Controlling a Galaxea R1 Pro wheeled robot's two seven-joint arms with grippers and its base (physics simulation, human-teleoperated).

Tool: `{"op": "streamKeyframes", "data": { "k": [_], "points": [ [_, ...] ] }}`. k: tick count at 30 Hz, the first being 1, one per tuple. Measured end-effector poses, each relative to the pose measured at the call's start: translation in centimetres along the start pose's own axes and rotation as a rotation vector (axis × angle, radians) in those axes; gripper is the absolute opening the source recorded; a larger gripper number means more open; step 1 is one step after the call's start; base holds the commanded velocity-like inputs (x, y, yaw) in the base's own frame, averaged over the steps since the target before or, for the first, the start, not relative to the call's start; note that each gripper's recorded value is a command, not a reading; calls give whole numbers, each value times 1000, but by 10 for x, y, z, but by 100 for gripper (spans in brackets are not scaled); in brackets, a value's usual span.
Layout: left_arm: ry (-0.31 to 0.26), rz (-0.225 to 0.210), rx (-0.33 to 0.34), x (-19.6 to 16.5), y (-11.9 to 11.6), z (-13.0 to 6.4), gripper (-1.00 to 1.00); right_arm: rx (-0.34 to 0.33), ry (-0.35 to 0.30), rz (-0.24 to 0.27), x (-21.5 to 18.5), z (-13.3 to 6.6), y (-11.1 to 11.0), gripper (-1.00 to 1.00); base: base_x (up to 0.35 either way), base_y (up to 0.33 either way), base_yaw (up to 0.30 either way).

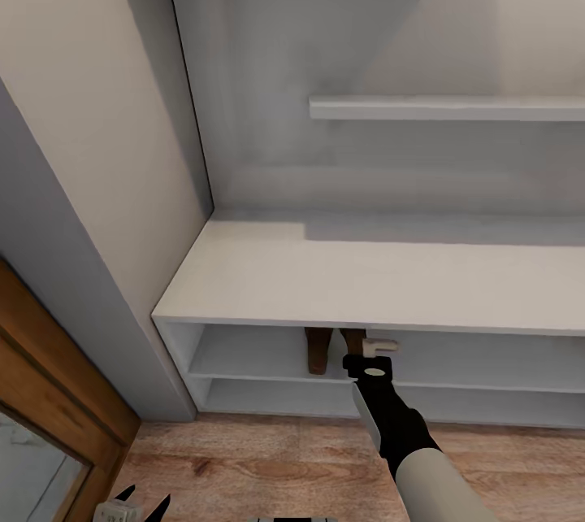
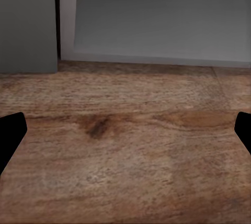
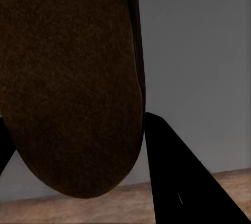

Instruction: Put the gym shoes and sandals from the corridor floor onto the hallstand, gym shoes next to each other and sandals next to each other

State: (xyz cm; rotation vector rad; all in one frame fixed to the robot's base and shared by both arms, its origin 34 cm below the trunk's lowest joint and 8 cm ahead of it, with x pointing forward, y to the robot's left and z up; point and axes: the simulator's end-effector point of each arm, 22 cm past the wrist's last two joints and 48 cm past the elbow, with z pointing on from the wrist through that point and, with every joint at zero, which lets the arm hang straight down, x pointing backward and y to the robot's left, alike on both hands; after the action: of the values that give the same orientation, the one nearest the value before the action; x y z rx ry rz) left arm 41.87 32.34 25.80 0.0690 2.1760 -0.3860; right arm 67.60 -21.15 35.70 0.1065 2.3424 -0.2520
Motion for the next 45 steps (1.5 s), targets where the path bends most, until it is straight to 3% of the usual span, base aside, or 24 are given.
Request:
{"op": "streamKeyframes", "data": {
  "k": [15, 16, 31, 45],
  "points": [
    [0, 0, -2, 0, 0, 0, 100, 0, -1, 0, 0, 0, 0, -100, 37, -13, 0],
    [0, 0, -2, 0, 0, 0, 100, 0, -1, 0, 0, 0, 0, 100, 2, -1, 0],
    [0, 0, -2, 0, 1, 0, 100, -1, 1, 3, 0, 0, 0, 100, -11, -11, 0],
    [0, 0, -2, 0, 1, 0, 100, -1, 6, 1, 3, 1, 0, 100, -206, -181, 0]
  ]
}}
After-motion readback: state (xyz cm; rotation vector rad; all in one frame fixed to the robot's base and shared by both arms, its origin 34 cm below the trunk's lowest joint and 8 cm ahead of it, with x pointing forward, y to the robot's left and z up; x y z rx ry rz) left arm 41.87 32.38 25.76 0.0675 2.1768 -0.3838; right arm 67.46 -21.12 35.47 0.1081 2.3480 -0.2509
